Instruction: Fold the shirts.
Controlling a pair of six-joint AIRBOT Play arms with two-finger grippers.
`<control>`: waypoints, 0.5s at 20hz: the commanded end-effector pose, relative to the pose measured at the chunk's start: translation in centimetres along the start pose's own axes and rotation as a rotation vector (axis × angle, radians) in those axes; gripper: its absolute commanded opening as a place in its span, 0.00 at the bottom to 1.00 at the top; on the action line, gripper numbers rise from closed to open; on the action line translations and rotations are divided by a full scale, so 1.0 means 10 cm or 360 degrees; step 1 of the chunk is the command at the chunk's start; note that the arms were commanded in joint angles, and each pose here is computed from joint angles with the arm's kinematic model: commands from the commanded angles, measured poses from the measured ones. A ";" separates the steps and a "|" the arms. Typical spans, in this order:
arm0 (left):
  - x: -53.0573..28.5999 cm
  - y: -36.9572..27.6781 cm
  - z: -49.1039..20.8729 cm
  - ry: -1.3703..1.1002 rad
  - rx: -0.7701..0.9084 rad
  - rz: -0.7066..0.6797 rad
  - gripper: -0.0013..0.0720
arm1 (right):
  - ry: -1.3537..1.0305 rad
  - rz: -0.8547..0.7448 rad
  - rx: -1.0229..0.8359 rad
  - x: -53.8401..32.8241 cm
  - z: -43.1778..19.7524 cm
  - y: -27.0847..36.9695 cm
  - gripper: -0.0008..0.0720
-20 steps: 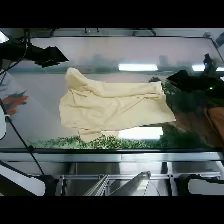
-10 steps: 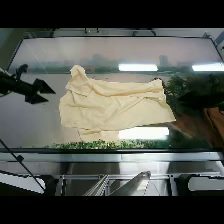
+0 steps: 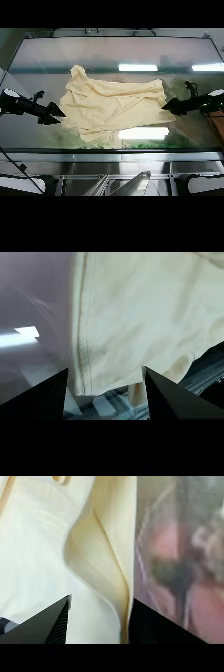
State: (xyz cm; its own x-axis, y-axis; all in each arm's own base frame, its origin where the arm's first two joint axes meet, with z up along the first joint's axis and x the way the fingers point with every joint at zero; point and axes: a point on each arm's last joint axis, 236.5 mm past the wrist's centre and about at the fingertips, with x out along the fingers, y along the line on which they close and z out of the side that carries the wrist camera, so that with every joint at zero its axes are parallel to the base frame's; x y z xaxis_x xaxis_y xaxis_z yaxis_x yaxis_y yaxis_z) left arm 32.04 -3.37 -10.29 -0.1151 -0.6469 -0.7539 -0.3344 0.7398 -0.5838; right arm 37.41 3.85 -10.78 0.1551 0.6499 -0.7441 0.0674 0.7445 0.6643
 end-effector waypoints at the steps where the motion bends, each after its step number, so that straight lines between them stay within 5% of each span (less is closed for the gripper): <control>1: 0.26 0.09 -0.22 0.0192 0.0008 0.0081 0.70 | 0.0043 -0.0030 -0.0044 0.11 -0.05 0.02 0.62; 4: 0.46 -0.11 -0.21 0.0249 0.0010 -0.0035 0.70 | 0.0072 -0.0012 -0.0045 0.10 -0.09 0.04 0.62; 7: 0.48 -0.42 -0.10 0.0243 0.0177 -0.0147 0.05 | 0.0128 0.0021 -0.0057 0.10 -0.17 0.09 0.62; 8: 0.46 -0.47 -0.05 0.0229 0.0217 -0.0133 0.05 | 0.0144 0.0033 -0.0056 0.09 -0.20 0.11 0.59; 10: 0.36 -0.62 -0.04 0.0248 0.0290 -0.0141 0.05 | 0.0188 0.0072 -0.0056 0.08 -0.26 0.17 0.03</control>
State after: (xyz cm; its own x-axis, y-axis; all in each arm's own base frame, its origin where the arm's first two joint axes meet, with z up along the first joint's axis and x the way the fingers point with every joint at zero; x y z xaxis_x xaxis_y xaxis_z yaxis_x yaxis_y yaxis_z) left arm 32.59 -8.69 -11.55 -0.2191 -0.6846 -0.6952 -0.2280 0.7287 -0.6457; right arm 35.71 5.11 -11.43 0.0693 0.6583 -0.7496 0.0332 0.7495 0.6612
